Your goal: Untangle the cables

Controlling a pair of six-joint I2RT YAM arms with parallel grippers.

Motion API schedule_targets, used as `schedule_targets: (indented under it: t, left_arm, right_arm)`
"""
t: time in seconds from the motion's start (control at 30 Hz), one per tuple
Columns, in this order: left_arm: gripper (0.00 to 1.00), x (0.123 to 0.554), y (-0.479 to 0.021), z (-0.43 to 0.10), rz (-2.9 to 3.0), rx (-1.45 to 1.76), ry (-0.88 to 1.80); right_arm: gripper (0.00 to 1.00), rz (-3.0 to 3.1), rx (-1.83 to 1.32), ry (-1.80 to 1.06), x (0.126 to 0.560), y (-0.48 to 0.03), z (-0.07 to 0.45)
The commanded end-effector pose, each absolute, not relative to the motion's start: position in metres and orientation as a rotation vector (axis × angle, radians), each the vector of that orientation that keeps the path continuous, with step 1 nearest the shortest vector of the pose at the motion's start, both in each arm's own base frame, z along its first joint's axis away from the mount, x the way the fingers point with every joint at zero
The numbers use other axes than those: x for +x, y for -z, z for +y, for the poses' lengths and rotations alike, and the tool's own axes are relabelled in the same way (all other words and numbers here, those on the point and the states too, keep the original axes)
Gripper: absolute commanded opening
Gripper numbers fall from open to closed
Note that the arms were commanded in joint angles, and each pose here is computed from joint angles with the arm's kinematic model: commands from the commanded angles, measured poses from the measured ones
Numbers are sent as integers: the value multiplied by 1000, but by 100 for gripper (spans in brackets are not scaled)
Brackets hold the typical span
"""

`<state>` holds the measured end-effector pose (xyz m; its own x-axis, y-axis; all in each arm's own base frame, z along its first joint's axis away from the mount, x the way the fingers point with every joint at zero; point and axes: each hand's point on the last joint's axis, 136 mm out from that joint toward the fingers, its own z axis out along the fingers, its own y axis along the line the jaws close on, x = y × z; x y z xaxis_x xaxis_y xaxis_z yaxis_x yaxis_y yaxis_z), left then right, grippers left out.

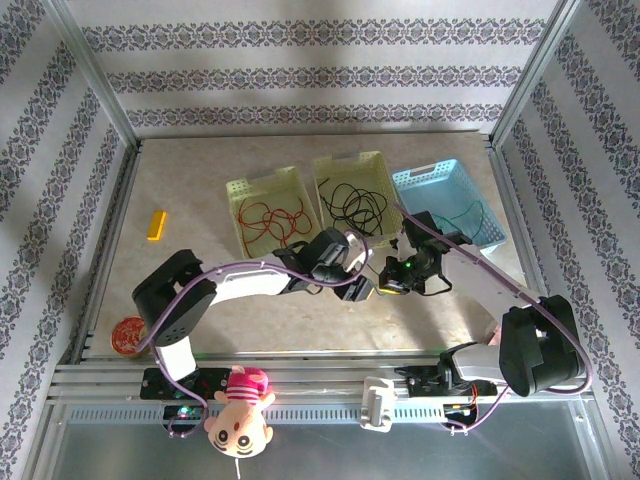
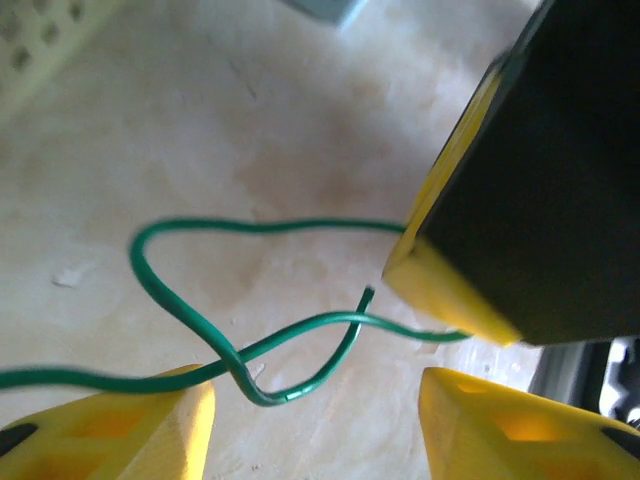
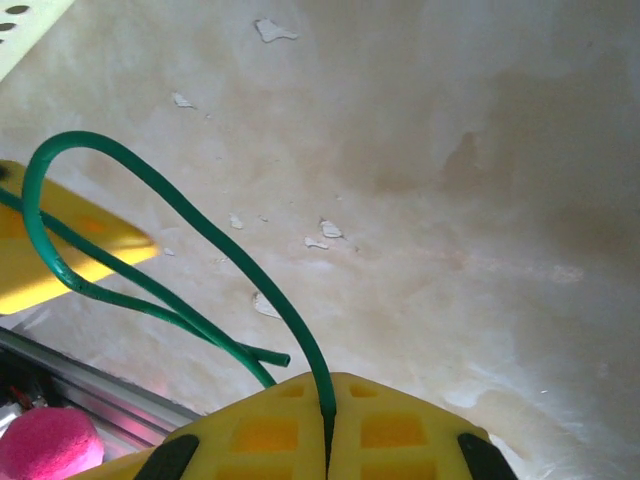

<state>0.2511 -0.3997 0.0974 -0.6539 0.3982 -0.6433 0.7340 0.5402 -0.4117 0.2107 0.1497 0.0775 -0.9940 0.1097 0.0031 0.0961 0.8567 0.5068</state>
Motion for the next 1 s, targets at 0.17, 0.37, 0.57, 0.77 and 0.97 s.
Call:
schedule_targets:
  t: [0.17, 0.37, 0.57, 0.77, 0.97]
  left_arm:
    - [49, 284, -136, -376, 2190, 742, 921]
    - [49, 299, -164, -372, 2079, 687, 870]
    - [47, 299, -166, -380, 2080, 721, 895]
    - [41, 298, -155, -391, 2109, 713, 960]
    - [31, 296, -145, -399, 2147, 712, 1008]
  right_arm:
    - [0, 2891, 111, -922, 219, -101, 158]
    - [0, 2868, 88, -953, 219, -106, 162]
    - [0, 2852, 62, -972, 220, -110, 165]
    - [0, 2806, 45, -1004, 223, -121, 169]
    - [0, 2714, 66, -1012, 235, -143, 168]
